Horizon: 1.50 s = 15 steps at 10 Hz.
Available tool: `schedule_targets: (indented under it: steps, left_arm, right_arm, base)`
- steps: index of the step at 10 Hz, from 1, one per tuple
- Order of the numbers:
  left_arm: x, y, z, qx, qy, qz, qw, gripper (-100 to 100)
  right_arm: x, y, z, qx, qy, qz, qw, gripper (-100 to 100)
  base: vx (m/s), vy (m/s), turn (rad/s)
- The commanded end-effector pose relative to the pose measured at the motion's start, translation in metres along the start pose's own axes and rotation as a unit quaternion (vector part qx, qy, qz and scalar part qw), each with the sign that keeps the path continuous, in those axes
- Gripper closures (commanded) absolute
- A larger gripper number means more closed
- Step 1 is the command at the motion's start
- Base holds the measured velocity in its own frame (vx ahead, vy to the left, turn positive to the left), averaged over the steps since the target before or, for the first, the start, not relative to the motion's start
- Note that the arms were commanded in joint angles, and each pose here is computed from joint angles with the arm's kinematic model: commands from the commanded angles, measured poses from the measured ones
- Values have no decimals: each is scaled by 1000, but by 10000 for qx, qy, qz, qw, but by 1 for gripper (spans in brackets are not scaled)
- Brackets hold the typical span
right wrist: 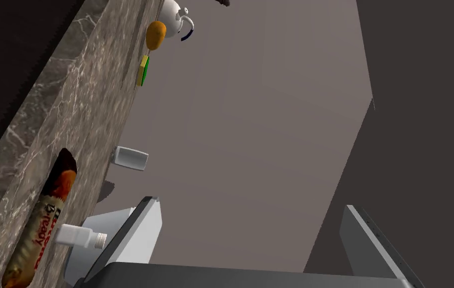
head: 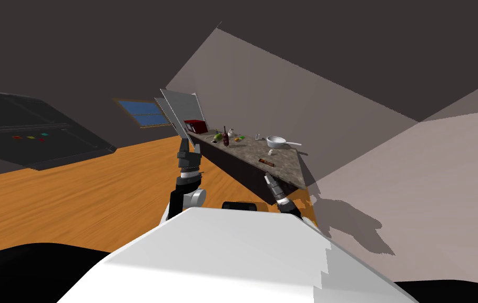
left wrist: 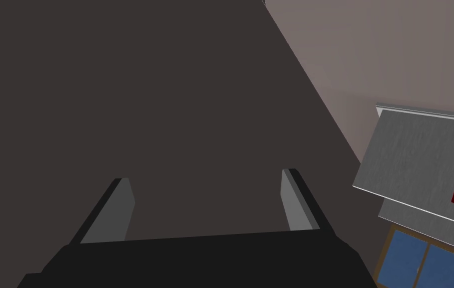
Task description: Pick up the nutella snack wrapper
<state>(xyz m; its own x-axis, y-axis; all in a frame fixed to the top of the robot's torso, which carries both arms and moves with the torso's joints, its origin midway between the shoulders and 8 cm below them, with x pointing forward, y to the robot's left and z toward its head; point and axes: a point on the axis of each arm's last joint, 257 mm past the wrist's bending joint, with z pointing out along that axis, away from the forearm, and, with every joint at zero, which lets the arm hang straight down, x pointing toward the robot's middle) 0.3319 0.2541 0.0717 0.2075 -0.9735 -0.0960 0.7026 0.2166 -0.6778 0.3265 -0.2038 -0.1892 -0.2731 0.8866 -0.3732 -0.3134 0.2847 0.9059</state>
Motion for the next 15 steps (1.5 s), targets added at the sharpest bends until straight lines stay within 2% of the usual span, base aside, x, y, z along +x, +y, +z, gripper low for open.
schedule_targets:
  steps: [1,2,3,4,5,6,7,8,9,10,11,12,13,14,15]
  left_arm:
    - [0,0,0,0,0,0,10000,0]
    - [0,0,0,0,0,0,10000,0]
    - [0,0,0,0,0,0,10000,0]
    - [0,0,0,0,0,0,10000,0]
    - [0,0,0,0,0,0,10000,0]
    - [0,0,0,0,0,0,10000,0]
    - [0,0,0,0,0,0,10000,0]
    - [0,0,0,0,0,0,10000,0]
    - [0,0,0,0,0,0,10000,0]
    - [0,0,0,0,0,0,10000,0]
    - [0,0,0,0,0,0,10000,0]
    - [0,0,0,0,0,0,10000,0]
    - [0,0,0,0,0,0,10000,0]
    - [0,0,0,0,0,0,10000,0]
    - [0,0,0,0,0,0,10000,0]
  right_arm:
    - [17,-29,-18,374,345,-150,9986,-100]
    - [17,-34,-22,437,429,-206,9979,-100]
    - [28,-49,-36,641,672,-307,9952,-100]
    - [27,-63,-45,801,782,-380,9930,-100]
    - [37,-82,-65,1053,1027,-485,9879,-100]
    - [35,-90,-73,1162,1139,-566,9850,-100]
    - [43,-104,-92,1360,1374,-667,9789,-100]
    - [39,-116,-103,1515,1494,-758,9742,-100]
    - [46,-128,-123,1695,1737,-867,9662,-100]
    - [41,-138,-135,1830,1858,-964,9606,-100]
    - [44,-152,-160,2050,2127,-1095,9491,-100]
    - [38,-161,-171,2184,2219,-1175,9430,-100]
    - [39,-173,-198,2389,2479,-1301,9298,-100]
    - [32,-179,-208,2491,2572,-1385,9234,-100]
    - [28,-191,-238,2722,2848,-1529,9063,-100]
  base:
    - [26,81,-18]
    - [17,70,-23]
    - [27,73,-7]
    - [23,58,-7]
    - [44,74,16]
    - [38,74,2]
    - [39,67,20]
    - [32,59,15]
    - [47,97,49]
    - [47,77,11]
    - [55,77,74]
    - [45,60,22]
    - [62,87,67]
    - [60,70,37]
    - [84,77,92]
